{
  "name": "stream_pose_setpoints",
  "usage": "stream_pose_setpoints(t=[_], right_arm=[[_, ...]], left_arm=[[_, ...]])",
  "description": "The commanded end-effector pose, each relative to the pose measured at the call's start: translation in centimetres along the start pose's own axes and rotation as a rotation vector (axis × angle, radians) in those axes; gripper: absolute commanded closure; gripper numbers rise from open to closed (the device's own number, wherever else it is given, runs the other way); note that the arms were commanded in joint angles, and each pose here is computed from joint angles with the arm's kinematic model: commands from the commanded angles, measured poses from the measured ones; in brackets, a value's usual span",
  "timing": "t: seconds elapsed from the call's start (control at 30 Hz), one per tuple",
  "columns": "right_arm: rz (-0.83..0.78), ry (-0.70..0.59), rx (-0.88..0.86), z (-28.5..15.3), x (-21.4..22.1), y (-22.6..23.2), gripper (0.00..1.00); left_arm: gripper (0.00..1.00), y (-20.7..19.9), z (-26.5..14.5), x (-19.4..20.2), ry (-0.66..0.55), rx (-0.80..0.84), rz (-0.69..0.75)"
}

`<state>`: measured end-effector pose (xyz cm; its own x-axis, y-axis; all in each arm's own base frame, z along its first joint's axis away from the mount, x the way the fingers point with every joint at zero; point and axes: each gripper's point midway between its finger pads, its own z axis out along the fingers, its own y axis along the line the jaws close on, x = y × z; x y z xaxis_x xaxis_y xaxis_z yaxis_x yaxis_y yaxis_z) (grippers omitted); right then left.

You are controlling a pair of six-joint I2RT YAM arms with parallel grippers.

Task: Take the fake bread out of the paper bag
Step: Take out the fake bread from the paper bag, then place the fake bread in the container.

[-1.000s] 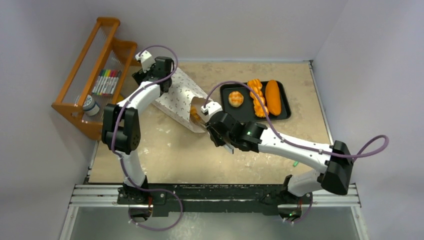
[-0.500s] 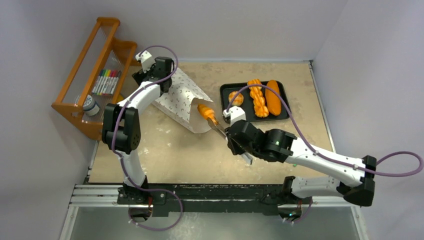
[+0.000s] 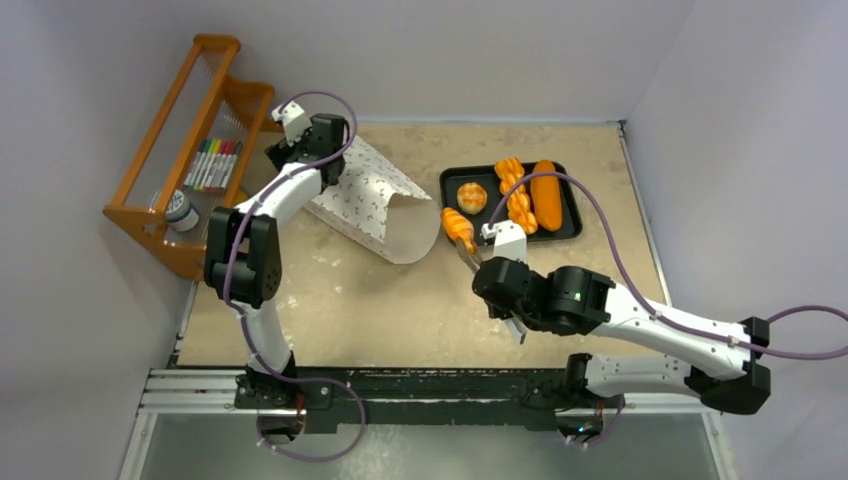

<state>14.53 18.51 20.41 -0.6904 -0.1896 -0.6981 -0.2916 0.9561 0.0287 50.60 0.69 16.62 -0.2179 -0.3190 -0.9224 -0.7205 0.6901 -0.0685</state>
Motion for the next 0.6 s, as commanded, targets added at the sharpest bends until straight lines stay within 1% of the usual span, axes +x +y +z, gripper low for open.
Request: stream_pose_setpoints(t=[0.0, 0.13, 0.3, 0.57], right_arm=[[0.117, -0.101, 0.165, -0.5, -2.1, -2.5, 0.95], [0.158, -0.12, 0.244, -0.5, -2.4, -3.5, 0.95], [0.214, -0.108, 0.253, -0.2, -1.9, -3.5, 0.95], [0.229, -0.067, 0.37, 2.6, -2.5, -3.6, 0.93]], left_arm=[[0.0, -0.7, -0.3, -1.3, -0.025, 0.004, -0.043], [0.0, -0.8, -0.4, -1.3, -0.024, 0.012, -0.053], [0.0, -1.0, -0.4, -1.3, -0.024, 0.025, -0.062], [0.0, -1.0, -0.5, -1.0, -0.023, 0.041, -0.085]])
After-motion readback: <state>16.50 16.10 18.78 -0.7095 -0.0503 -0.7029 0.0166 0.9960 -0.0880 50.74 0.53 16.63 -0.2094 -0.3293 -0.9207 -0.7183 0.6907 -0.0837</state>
